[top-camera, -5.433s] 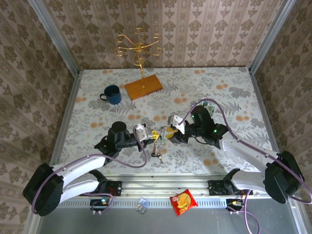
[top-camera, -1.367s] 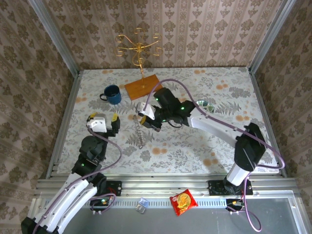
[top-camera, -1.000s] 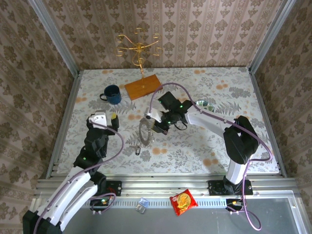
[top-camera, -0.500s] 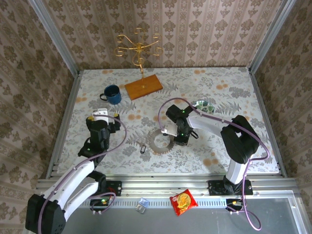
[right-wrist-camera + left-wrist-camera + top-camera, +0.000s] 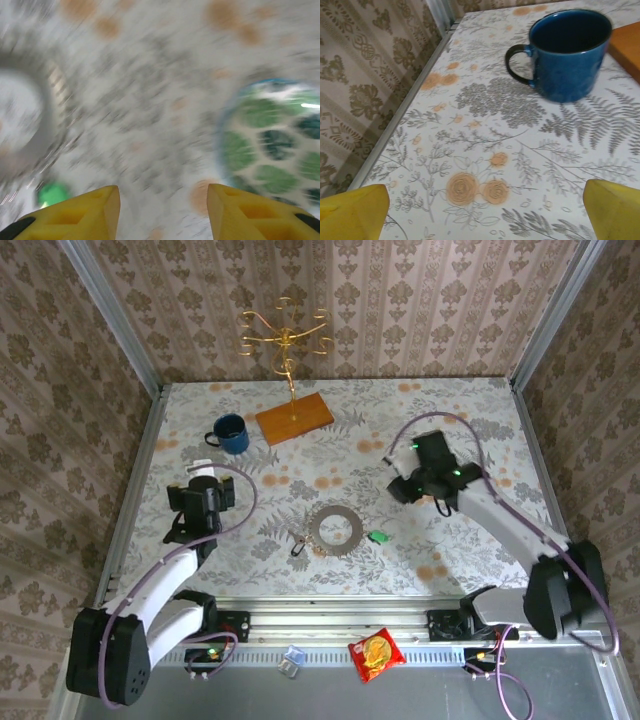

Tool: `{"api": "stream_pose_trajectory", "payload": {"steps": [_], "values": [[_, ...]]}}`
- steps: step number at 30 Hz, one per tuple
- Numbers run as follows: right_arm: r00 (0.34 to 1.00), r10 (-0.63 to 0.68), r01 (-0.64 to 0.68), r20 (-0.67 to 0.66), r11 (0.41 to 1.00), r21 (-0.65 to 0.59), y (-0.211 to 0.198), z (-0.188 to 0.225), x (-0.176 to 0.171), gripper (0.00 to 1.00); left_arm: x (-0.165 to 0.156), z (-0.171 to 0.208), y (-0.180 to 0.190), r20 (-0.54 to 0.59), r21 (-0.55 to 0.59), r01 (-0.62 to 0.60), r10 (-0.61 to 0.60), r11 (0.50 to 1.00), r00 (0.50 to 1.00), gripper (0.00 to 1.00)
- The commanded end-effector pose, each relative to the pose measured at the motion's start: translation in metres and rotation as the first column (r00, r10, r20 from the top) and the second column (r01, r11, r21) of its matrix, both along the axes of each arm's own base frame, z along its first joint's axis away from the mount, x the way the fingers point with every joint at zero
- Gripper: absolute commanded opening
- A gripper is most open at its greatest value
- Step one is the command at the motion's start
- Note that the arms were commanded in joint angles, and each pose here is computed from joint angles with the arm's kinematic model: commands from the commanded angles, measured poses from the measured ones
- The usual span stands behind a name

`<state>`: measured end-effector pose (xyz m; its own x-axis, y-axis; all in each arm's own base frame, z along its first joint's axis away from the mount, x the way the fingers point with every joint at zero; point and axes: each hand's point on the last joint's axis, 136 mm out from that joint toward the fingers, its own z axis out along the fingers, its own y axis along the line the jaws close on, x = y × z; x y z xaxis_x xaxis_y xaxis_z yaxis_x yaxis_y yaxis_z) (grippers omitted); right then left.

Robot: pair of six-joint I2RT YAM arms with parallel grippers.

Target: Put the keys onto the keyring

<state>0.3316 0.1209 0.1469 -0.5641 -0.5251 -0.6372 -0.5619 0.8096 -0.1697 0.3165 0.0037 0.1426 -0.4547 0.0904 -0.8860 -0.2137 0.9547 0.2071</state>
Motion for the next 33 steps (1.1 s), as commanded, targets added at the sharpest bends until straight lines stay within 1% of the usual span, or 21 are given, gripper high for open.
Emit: {"api": "stream_pose_trajectory", "payload": {"steps": [1,4,8,10,11,12,15,18,20,22,23,24,25,26,28,29,31,33], "values": [[0.956,-0.203,0.166,0.213,0.970,0.179,-0.021,0.020,0.033,0.52,0.011,0.008,0.009,0.051,0.025,0.006,-0.007,1.000,0.999,1.00],[0.899,-0.301,0.247,0.318,0.948,0.199,-0.052,0.003,0.042,0.52,0.017,-0.002,0.018,0.066,0.008,0.009,-0.009,1.000,0.998,1.00],[0.813,-0.435,0.311,0.386,0.886,0.343,-0.084,-0.016,0.056,0.52,0.030,-0.010,0.015,0.092,-0.016,0.050,-0.048,0.999,0.995,1.00],[0.798,-0.482,0.357,0.361,0.861,0.362,-0.094,-0.033,0.063,0.49,0.035,-0.013,0.014,0.116,-0.011,0.061,-0.060,0.998,0.991,1.00],[0.779,-0.523,0.390,0.347,0.837,0.384,-0.105,-0.036,0.063,0.48,0.038,-0.014,0.013,0.131,-0.009,0.068,-0.066,0.998,0.989,1.00],[0.776,-0.531,0.378,0.341,0.824,0.421,-0.110,-0.036,0.060,0.48,0.042,-0.015,0.013,0.142,0.004,0.076,-0.076,0.997,0.987,1.00],[0.775,-0.511,0.323,0.372,0.826,0.461,-0.107,-0.043,0.058,0.50,0.052,-0.014,0.006,0.173,0.002,0.121,-0.119,0.993,0.978,1.00],[0.805,-0.490,0.325,0.334,0.835,0.443,-0.103,-0.047,0.060,0.50,0.061,-0.015,0.006,0.214,0.006,0.128,-0.127,0.992,0.969,1.00],[0.826,-0.464,0.307,0.320,0.846,0.436,-0.099,-0.048,0.063,0.52,0.064,-0.027,0.004,0.208,-0.004,0.142,-0.138,0.990,0.968,1.00],[0.819,-0.475,0.313,0.323,0.840,0.443,-0.101,-0.047,0.064,0.54,0.067,-0.037,0.002,0.221,0.017,0.158,-0.158,0.987,0.962,1.00],[0.821,-0.475,0.317,0.316,0.840,0.439,-0.101,-0.047,0.064,0.55,0.066,-0.036,0.002,0.235,0.023,0.152,-0.153,0.988,0.960,1.00],[0.821,-0.479,0.320,0.312,0.838,0.442,-0.102,-0.048,0.064,0.57,0.065,-0.040,0.003,0.200,-0.011,0.146,-0.141,0.989,0.970,1.00],[0.818,-0.484,0.325,0.311,0.835,0.445,-0.103,-0.048,0.065,0.59,0.068,-0.041,0.008,0.190,-0.023,0.128,-0.121,0.992,0.974,1.00],[0.814,-0.496,0.341,0.303,0.830,0.442,-0.105,-0.049,0.065,0.60,0.072,-0.040,0.011,0.193,-0.013,0.115,-0.110,0.993,0.975,1.00],[0.799,-0.521,0.369,0.299,0.819,0.440,-0.111,-0.049,0.067,0.64,0.075,-0.043,0.007,0.160,-0.025,0.133,-0.128,0.991,0.979,1.00],[0.793,-0.531,0.379,0.298,0.814,0.440,-0.113,-0.049,0.067,0.65,0.077,-0.042,0.006,0.162,-0.008,0.141,-0.138,0.990,0.977,1.00],[0.791,-0.536,0.385,0.296,0.811,0.442,-0.113,-0.049,0.068,0.66,0.079,-0.044,0.004,0.135,-0.018,0.145,-0.141,0.989,0.981,1.00],[0.791,-0.536,0.385,0.295,0.811,0.441,-0.113,-0.050,0.068,0.67,0.078,-0.042,0.003,0.152,-0.001,0.151,-0.149,0.988,0.977,1.00]]}}
